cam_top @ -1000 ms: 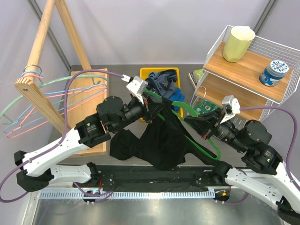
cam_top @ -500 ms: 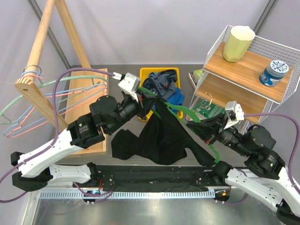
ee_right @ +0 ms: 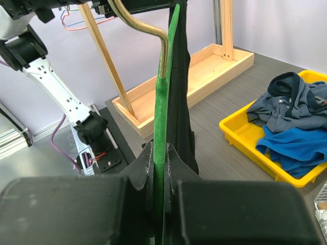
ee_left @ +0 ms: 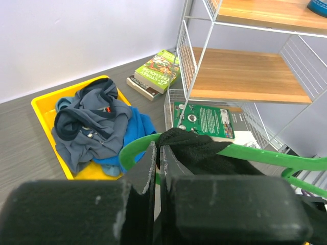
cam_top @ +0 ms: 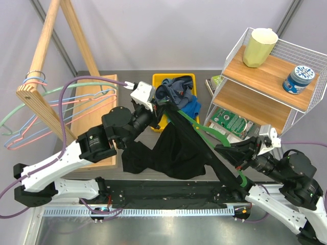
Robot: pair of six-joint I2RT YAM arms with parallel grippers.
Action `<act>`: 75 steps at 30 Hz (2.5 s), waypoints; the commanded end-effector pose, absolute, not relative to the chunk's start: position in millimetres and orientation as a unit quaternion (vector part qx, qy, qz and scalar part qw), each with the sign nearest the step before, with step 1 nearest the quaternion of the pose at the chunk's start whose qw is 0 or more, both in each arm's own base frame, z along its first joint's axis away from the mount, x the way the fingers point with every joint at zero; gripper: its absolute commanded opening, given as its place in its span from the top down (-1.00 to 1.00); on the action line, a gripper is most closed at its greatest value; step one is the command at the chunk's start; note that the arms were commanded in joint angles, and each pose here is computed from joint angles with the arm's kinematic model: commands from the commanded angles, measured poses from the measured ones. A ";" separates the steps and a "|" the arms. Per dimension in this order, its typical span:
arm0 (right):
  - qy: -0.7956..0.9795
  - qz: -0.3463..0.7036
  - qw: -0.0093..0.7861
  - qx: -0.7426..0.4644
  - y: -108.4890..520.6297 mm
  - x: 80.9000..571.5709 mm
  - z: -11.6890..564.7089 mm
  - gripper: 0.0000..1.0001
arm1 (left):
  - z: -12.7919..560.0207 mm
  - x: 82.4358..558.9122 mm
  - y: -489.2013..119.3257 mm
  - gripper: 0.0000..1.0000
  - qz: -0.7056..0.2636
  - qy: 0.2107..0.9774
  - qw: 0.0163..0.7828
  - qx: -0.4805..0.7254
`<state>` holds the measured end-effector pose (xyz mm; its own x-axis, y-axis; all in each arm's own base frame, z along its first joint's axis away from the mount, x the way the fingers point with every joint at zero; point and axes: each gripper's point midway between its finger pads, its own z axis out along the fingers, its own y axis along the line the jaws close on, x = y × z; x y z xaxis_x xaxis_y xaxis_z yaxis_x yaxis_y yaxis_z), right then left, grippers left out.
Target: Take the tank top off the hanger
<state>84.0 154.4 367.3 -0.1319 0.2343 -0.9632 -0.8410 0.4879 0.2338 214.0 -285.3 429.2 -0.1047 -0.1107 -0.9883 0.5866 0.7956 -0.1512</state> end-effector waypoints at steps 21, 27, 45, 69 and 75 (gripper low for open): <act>0.579 0.493 0.602 -0.243 226.3 128.6 418.5 0.98 | 504.0 124.6 -344.0 1.00 -0.548 0.550 0.557 0.294; 0.597 0.466 0.614 -0.223 247.2 165.2 430.4 0.98 | 499.1 110.8 -343.8 1.00 -0.563 0.558 0.523 0.313; 0.577 0.379 0.721 -0.056 196.6 216.6 492.2 0.98 | 408.2 124.8 -324.9 -0.28 -0.520 0.661 0.480 0.247; 0.533 0.407 0.741 -0.030 187.5 209.7 521.0 0.98 | 346.1 140.8 -381.8 -0.22 -0.535 0.696 0.456 0.149; 0.531 0.406 0.743 -0.029 185.0 208.0 521.1 0.98 | 335.4 135.4 -377.4 -0.36 -0.536 0.700 0.445 0.154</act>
<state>219.4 202.8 477.9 0.0137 0.4618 -0.8869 -0.6106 0.7063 0.3583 138.5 -381.2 321.9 -0.5610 -0.2189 -0.7983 0.6899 0.4092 -0.5971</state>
